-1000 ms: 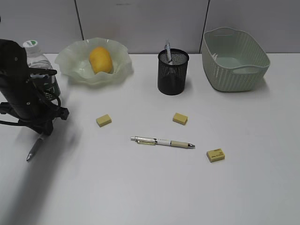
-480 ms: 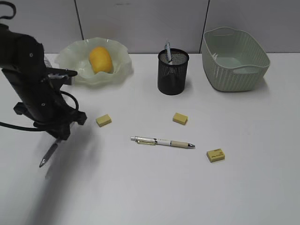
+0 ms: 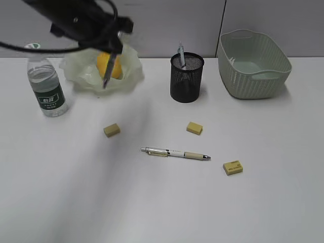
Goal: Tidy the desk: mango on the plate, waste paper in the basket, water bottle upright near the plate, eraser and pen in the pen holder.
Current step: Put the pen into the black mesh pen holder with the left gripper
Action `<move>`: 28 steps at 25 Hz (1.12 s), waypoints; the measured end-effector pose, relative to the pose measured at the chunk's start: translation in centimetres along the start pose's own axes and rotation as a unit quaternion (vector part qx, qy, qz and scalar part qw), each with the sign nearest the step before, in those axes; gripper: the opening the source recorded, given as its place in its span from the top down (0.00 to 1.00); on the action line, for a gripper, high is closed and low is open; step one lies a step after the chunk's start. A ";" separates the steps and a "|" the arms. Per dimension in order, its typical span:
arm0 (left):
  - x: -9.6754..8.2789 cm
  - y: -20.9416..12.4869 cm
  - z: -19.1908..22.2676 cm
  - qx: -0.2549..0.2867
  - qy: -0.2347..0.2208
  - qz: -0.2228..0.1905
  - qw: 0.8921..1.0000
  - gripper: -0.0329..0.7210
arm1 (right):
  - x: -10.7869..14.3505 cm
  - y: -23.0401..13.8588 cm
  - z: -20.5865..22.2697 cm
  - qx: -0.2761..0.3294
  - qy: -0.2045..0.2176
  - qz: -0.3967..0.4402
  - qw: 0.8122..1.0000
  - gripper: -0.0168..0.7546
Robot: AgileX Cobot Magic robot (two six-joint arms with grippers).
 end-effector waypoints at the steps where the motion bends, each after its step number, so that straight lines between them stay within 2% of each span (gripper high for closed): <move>1: -1.0 1.4 -0.4 -0.038 -0.021 -0.003 0.999 0.82 | 0.0 0.0 0.0 0.000 0.000 0.000 1.000 0.34; 3: -2.9 3.5 -1.0 -0.106 -0.058 -0.010 0.993 0.82 | 0.0 0.0 0.0 0.000 0.000 0.000 1.000 0.34; 8: -6.7 6.3 -1.9 -0.243 -0.129 -0.008 0.961 0.82 | 0.0 0.0 0.0 0.000 0.000 0.000 1.000 0.34; 14: -9.4 5.5 1.2 -0.303 -0.168 0.001 0.938 0.82 | 0.0 0.0 0.0 0.000 0.000 0.000 1.000 0.34; 19: -9.6 4.4 4.9 -0.337 -0.178 0.003 0.924 0.82 | 0.0 0.0 0.0 0.000 0.000 0.000 1.000 0.34; 28: -7.9 1.3 11.4 -0.349 -0.168 0.028 0.921 0.82 | 0.0 0.0 0.0 0.000 0.000 0.000 1.000 0.34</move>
Point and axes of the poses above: a point on each arm's last joint axis where the gripper is mounted, z pointing out along that axis toward the gripper, x along the wrist's bending axis when the last joint is at zero, y = z × x, the point moved 6 cm from there along z, pointing out along that axis toward the gripper, and after that the axes turned 10 degrees about -z, right-handed, at the moved point
